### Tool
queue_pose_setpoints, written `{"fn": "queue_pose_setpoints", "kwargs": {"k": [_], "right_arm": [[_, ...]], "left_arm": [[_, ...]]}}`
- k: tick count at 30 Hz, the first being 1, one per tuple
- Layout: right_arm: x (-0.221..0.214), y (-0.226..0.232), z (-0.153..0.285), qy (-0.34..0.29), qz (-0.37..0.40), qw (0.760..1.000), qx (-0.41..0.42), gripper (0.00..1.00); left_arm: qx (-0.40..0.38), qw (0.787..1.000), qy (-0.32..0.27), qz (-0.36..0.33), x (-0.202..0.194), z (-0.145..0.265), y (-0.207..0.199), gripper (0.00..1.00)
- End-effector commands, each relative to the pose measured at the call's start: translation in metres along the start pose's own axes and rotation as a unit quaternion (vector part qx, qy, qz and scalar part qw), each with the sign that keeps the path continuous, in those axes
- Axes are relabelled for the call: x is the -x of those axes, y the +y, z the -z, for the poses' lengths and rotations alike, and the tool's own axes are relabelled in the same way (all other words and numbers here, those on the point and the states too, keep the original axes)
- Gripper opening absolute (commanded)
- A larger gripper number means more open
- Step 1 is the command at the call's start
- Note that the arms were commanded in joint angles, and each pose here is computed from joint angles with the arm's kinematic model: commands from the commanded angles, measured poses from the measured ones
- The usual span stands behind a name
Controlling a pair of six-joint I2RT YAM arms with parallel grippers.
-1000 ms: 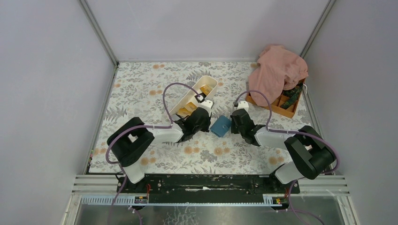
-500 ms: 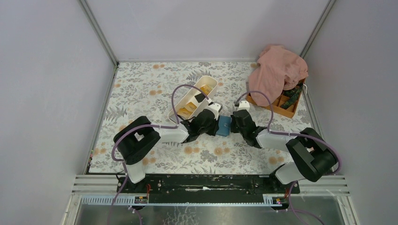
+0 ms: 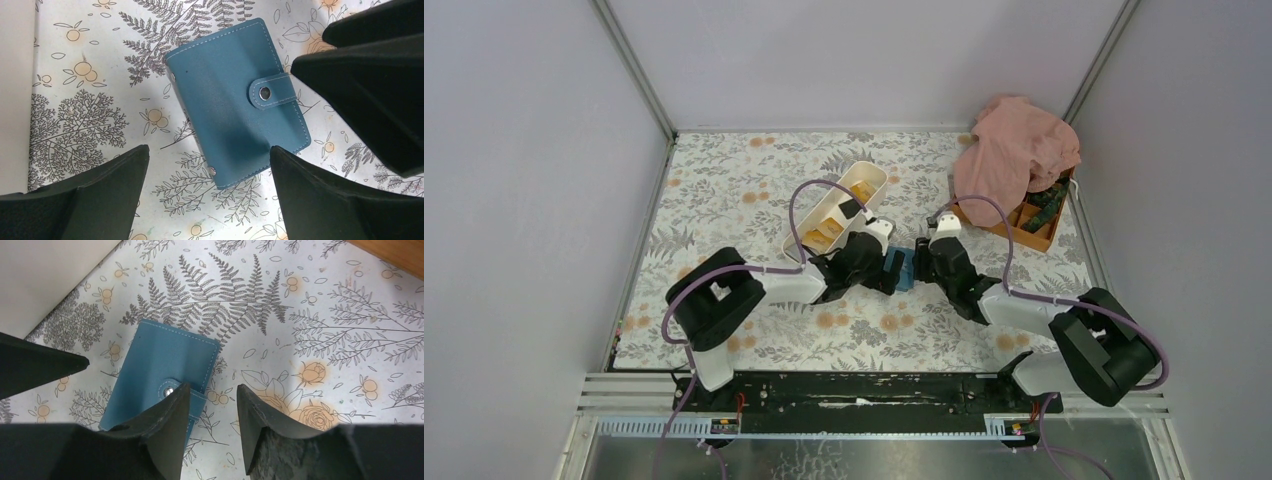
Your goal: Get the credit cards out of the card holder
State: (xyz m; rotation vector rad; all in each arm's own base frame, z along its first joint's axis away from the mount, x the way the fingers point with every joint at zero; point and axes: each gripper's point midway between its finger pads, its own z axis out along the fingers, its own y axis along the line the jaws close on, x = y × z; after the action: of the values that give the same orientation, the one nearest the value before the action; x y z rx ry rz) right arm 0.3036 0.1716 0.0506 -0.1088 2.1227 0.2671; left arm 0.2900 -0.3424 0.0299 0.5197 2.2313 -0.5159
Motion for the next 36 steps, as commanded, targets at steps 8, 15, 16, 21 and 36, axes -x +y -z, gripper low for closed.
{"fn": "queue_pose_setpoints", "kwargs": {"k": [8, 15, 16, 21, 36], "right_arm": [[0.011, 0.043, -0.002, -0.023, 0.076, 0.994, 0.08, 0.53], [-0.005, 0.056, -0.012, 0.012, 0.098, 0.991, 0.095, 0.54], [-0.007, 0.056, -0.014, 0.019, 0.102, 0.99, 0.094, 0.55], [-0.014, 0.052, -0.019, 0.04, 0.111, 0.99, 0.074, 0.55], [-0.025, 0.031, -0.031, 0.076, 0.104, 0.992, 0.002, 0.26]], "left_arm": [[0.016, 0.999, -0.022, 0.047, 0.02, 0.006, 0.025, 0.88], [0.032, 0.998, -0.004, 0.052, 0.014, 0.001, 0.03, 0.87], [0.036, 0.998, -0.001, 0.053, 0.013, 0.001, 0.032, 0.86], [0.04, 0.998, 0.009, 0.056, 0.01, -0.001, 0.033, 0.86], [0.033, 0.998, 0.015, 0.06, 0.009, -0.003, 0.031, 0.86]]}}
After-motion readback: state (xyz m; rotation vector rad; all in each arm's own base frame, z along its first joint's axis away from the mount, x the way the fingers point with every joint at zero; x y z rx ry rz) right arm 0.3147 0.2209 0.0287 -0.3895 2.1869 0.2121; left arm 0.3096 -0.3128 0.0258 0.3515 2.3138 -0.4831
